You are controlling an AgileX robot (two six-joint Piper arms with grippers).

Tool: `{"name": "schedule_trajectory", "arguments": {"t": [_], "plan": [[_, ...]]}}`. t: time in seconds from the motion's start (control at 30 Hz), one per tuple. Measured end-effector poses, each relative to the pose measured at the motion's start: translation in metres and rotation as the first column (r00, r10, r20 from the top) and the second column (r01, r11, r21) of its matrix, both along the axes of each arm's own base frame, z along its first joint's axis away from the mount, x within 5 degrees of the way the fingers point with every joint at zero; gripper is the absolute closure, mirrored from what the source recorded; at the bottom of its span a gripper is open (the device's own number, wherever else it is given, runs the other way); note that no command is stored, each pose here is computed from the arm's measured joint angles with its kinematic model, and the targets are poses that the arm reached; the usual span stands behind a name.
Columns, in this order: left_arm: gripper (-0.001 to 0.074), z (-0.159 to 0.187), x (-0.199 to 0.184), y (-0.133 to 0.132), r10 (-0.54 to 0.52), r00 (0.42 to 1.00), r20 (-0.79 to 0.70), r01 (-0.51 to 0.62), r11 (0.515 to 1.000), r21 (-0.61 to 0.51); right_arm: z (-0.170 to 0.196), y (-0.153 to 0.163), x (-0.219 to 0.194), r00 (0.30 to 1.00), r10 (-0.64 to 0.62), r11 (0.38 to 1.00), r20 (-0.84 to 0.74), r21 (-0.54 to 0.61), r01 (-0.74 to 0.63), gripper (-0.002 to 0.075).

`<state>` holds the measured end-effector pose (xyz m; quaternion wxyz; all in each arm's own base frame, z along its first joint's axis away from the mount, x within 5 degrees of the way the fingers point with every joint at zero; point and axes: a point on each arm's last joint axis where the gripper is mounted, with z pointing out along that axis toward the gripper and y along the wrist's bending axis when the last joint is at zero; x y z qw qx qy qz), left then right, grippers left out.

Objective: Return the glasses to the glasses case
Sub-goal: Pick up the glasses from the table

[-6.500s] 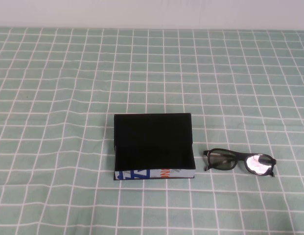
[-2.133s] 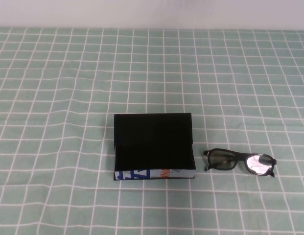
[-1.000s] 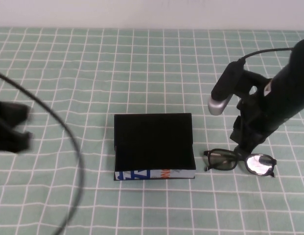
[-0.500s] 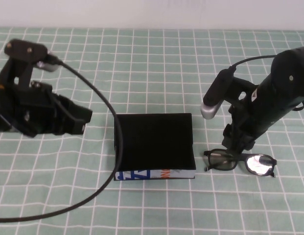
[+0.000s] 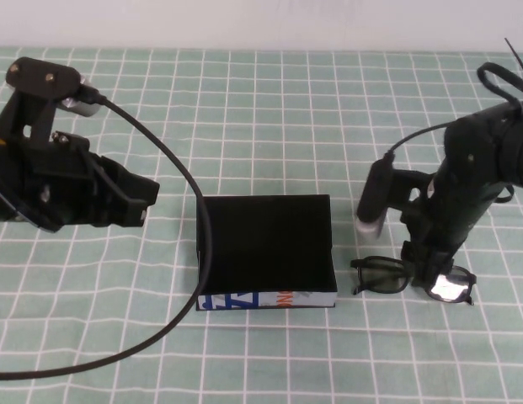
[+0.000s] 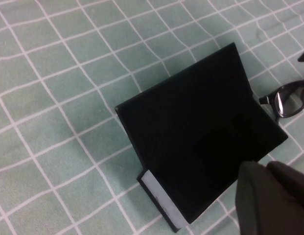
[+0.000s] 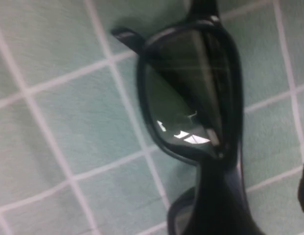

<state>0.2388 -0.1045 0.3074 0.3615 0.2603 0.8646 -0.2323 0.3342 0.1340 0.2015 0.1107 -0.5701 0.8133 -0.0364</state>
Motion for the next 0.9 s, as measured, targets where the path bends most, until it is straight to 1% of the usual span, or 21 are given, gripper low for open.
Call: {"name": "schedule_trajectory", "arguments": {"t": [0.2, 0.33, 0.43, 0.6, 0.63, 0.73, 0.9], "plan": [[0.074, 0.0, -0.001, 0.0, -0.007, 1.0, -0.007, 0.008, 1.0, 0.002, -0.011, -0.021, 0.012, 0.991, -0.124, 0.989, -0.046, 0.081, 0.127, 0.0394], [0.074, 0.0, -0.001, 0.0, -0.01, 1.0, -0.005, 0.01, 1.0, 0.004, -0.015, -0.021, 0.014, 0.991, -0.115, 0.983, -0.074, 0.133, 0.124, 0.0417], [0.074, 0.0, -0.001, 0.0, -0.01, 1.0, -0.005, 0.01, 1.0, 0.004, -0.017, -0.017, 0.014, 0.992, -0.09, 0.98, -0.089, 0.172, 0.104, 0.0475], [0.074, -0.001, -0.002, -0.001, -0.022, 1.0, -0.014, 0.022, 1.0, 0.006, -0.018, -0.014, 0.011, 0.991, -0.054, 0.979, -0.119, 0.187, 0.076, 0.0654], [0.0741, -0.001, -0.002, -0.001, -0.023, 1.0, -0.015, 0.023, 1.0, 0.006, -0.016, -0.014, 0.01, 0.991, -0.053, 0.979, -0.122, 0.191, 0.076, 0.0677], [0.074, -0.001, -0.002, -0.001, -0.025, 1.0, -0.017, 0.025, 1.0, 0.006, -0.013, -0.014, 0.009, 0.992, -0.052, 0.977, -0.117, 0.198, 0.075, 0.0708], [0.074, -0.002, -0.003, -0.001, -0.033, 0.999, -0.024, 0.033, 0.999, 0.008, -0.007, -0.015, 0.006, 0.992, -0.043, 0.978, -0.12, 0.198, 0.066, 0.0713]]}}
